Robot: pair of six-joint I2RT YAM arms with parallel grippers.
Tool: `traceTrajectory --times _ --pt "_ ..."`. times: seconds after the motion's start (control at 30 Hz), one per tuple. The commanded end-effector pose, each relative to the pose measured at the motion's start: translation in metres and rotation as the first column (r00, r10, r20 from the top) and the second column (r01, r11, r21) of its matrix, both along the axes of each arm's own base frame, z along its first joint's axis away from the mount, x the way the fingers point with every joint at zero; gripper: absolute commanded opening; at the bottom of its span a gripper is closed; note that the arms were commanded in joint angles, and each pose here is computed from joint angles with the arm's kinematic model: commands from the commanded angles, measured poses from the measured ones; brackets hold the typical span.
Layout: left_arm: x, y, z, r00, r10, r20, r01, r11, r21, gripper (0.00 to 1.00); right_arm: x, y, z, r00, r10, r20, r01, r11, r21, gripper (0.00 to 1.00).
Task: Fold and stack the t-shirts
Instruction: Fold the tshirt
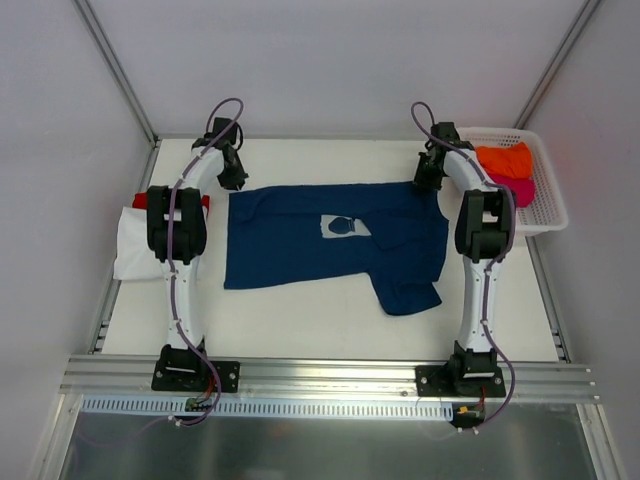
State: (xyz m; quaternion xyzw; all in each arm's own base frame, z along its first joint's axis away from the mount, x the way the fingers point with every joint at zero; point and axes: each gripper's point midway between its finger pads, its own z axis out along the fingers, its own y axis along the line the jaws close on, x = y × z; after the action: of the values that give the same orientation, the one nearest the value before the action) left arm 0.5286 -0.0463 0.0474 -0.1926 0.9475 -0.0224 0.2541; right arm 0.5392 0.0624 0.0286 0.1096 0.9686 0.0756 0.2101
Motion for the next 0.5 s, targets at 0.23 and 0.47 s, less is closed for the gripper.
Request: traceTrajectory --times 0.23,0.47 --pt "-0.058 -0.015 0.227 0.861 -0.060 0.505 -0.027 0.986 0.162 0.99 -0.066 0.036 0.230 0.832 0.079 0.549 -0.199 0.966 0.164 0.20" --pt "-0.188 -0.048 0.197 0.845 -0.089 0.527 0.081 0.996 0.038 0.99 -0.207 0.056 0.253 0.821 0.097 0.563 -0.223 0.962 0.159 0.47"
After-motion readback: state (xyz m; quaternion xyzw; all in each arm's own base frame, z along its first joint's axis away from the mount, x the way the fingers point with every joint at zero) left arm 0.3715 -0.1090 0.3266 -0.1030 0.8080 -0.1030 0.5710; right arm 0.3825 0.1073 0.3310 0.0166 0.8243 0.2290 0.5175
